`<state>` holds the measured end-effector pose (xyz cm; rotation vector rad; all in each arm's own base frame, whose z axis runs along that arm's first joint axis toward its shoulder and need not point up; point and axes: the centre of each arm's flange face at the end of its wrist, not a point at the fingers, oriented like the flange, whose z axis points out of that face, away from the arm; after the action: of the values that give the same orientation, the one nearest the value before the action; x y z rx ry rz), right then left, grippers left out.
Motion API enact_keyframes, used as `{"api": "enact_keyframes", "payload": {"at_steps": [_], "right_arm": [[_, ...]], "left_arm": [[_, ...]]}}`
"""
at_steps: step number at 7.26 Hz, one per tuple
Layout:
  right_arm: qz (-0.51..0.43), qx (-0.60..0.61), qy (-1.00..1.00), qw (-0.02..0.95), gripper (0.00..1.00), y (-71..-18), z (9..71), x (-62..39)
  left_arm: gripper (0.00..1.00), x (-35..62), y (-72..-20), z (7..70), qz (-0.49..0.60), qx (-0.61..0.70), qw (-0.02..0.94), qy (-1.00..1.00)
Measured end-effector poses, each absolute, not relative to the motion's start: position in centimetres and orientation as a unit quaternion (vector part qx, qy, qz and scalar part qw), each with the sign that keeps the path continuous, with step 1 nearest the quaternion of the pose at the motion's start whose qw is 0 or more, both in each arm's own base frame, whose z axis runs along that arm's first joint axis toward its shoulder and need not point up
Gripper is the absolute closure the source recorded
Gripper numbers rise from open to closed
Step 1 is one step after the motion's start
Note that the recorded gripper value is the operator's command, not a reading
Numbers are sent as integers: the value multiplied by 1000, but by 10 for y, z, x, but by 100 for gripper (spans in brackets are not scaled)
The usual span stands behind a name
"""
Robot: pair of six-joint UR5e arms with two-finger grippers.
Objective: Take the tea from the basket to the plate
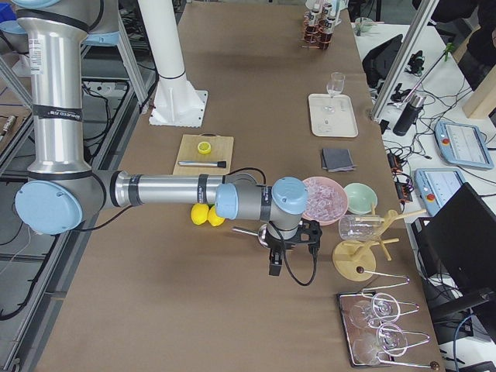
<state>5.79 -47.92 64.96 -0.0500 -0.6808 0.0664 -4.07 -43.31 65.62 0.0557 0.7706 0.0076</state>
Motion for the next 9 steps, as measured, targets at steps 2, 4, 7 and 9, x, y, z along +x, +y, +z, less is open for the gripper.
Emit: {"api": "enact_keyframes", "payload": {"at_steps": [2,4,7,9], "right_arm": [[32,-24,-334,942,0,-480,648,58],[31,-21,-335,942,0,-482,646,58],[25,-13,-364,931,0,-489,635,52],[-14,52,-386,921,0,-499,622,38]], "left_arm": [[2,-41,-433,656,3,27,926,376],[2,-41,-433,655,4,28,926,376],[2,-41,-442,650,4,33,927,374],[3,-40,-464,647,-5,33,928,371]]}}
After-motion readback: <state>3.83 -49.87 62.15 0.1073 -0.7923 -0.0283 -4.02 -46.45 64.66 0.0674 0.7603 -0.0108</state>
